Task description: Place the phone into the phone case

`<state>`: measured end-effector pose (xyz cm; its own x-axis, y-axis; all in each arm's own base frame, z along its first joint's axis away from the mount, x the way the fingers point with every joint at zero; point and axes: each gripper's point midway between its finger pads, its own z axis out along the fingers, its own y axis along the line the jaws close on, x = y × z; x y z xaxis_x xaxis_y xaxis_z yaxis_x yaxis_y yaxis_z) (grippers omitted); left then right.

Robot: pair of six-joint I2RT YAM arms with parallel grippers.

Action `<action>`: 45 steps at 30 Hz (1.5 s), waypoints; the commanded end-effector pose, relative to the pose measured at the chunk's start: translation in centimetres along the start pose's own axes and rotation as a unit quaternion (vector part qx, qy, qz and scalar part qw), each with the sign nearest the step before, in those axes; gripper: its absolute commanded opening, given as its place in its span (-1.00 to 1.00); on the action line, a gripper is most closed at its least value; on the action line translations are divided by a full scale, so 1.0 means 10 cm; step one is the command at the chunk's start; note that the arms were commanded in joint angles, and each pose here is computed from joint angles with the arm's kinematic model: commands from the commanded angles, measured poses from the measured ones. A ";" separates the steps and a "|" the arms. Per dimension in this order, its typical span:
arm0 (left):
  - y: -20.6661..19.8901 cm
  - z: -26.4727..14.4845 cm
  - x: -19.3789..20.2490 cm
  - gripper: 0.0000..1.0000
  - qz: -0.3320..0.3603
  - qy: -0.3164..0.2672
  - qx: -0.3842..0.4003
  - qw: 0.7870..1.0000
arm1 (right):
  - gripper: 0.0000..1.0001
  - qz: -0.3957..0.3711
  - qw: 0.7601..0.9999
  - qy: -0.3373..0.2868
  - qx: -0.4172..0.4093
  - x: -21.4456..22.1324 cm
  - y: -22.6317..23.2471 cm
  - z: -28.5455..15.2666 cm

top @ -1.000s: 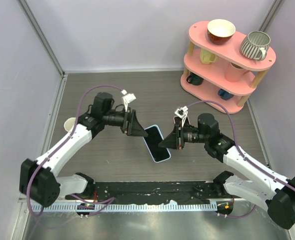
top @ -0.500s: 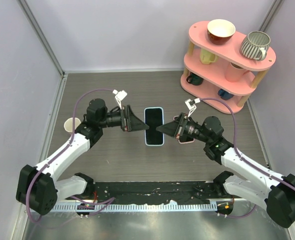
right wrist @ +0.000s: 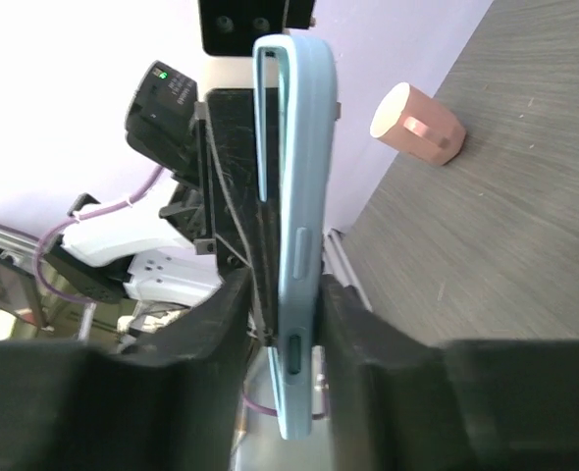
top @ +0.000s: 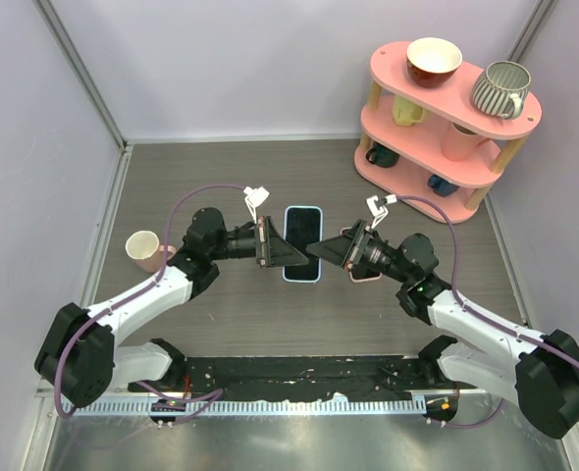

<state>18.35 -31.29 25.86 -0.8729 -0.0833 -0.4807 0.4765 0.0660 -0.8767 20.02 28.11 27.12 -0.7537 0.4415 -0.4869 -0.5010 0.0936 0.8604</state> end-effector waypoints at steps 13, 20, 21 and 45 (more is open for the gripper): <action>-0.14 -0.07 0.15 -1.00 -0.004 0.025 0.032 0.999 | -0.20 -0.032 0.995 -0.046 -0.085 -0.70 0.41 0.10; 0.00 -0.02 0.17 -0.99 -0.027 0.031 0.019 0.999 | -0.98 -0.035 0.998 -0.025 -0.052 -0.66 0.19 0.12; 0.02 -0.01 0.16 -0.99 -0.028 0.030 0.016 0.999 | -0.98 -0.044 0.998 -0.022 -0.045 -0.67 0.18 0.14; 0.11 0.09 0.00 -0.99 -0.019 0.008 0.003 1.000 | -0.13 -0.108 0.990 0.084 0.019 -0.40 0.00 0.05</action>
<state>18.04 -31.53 21.98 -0.9208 -0.0159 -0.3897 0.3853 0.1182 -0.9152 25.55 26.23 26.33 -0.7238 0.2892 -0.6265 -0.5467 0.3136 0.7764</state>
